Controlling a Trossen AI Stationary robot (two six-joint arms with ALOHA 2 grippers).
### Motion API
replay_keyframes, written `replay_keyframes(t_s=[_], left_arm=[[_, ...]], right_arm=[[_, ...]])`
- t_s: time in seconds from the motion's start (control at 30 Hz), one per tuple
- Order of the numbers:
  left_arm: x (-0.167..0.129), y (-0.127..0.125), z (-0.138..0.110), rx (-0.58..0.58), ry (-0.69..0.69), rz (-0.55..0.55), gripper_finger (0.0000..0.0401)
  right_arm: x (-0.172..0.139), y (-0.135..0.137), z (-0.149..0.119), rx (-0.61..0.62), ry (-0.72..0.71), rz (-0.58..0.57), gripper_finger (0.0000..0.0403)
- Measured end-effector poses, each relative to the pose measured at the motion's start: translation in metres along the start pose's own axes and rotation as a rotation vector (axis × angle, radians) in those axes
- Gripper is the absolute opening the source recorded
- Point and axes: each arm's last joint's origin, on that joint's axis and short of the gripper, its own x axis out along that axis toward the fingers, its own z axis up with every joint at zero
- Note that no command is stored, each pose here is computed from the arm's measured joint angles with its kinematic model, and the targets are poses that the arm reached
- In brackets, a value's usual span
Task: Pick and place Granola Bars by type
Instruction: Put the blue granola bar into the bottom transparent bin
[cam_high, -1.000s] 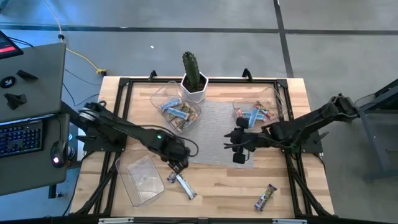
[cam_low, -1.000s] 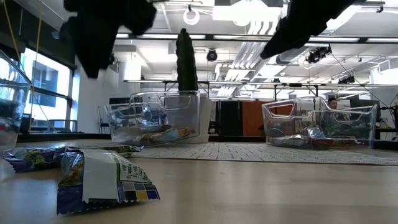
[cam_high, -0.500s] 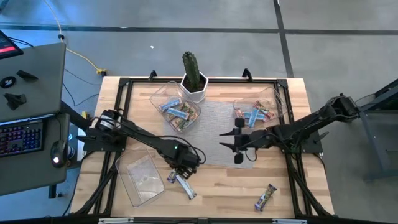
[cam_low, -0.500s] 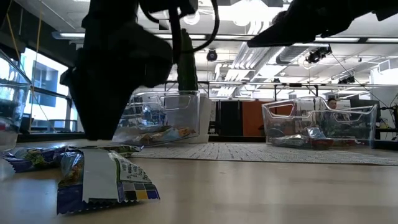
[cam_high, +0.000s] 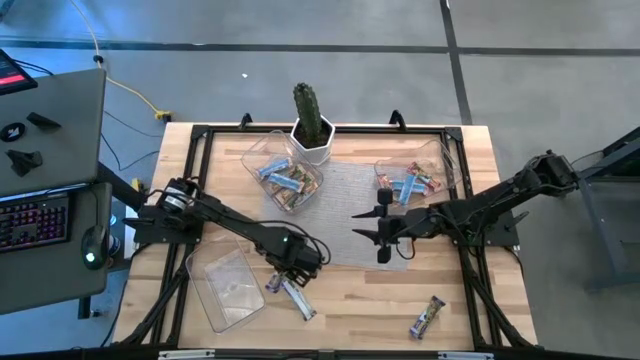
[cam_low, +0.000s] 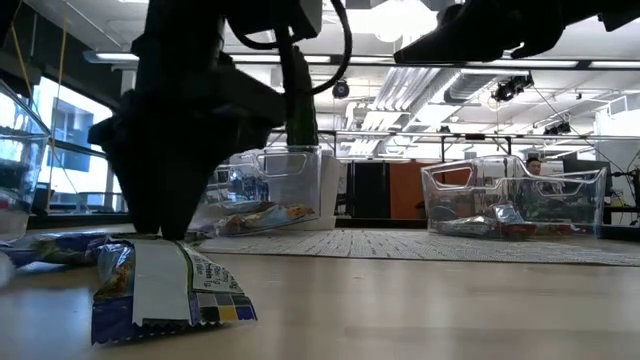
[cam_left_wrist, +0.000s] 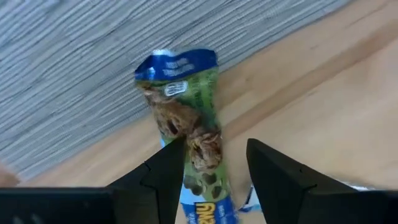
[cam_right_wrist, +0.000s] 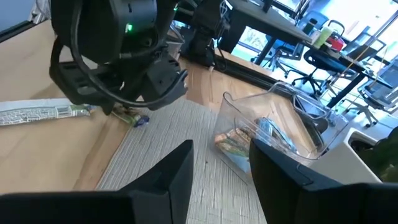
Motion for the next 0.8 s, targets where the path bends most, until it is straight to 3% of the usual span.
replay_keyframes(t_s=[0.23,0.37,0.53,0.8], left_arm=[[0.004,0.005,-0.001,-0.007,0.026,0.067,0.0168],[0.004,0.010,0.005,-0.088,0.094,0.075,0.0168],[-0.010,0.002,0.009,-0.062,0.084,0.042,0.0168],[-0.034,0.000,0.007,-0.079,0.049,0.123,0.0168]], right_arm=[[0.000,0.000,-0.001,0.060,0.009,0.003,0.0140],[0.000,0.000,-0.001,0.096,0.011,0.004,0.0140],[0.000,0.001,-0.002,0.092,0.018,0.004,0.0140],[0.000,0.001,-0.004,0.084,0.043,0.011,0.0140]])
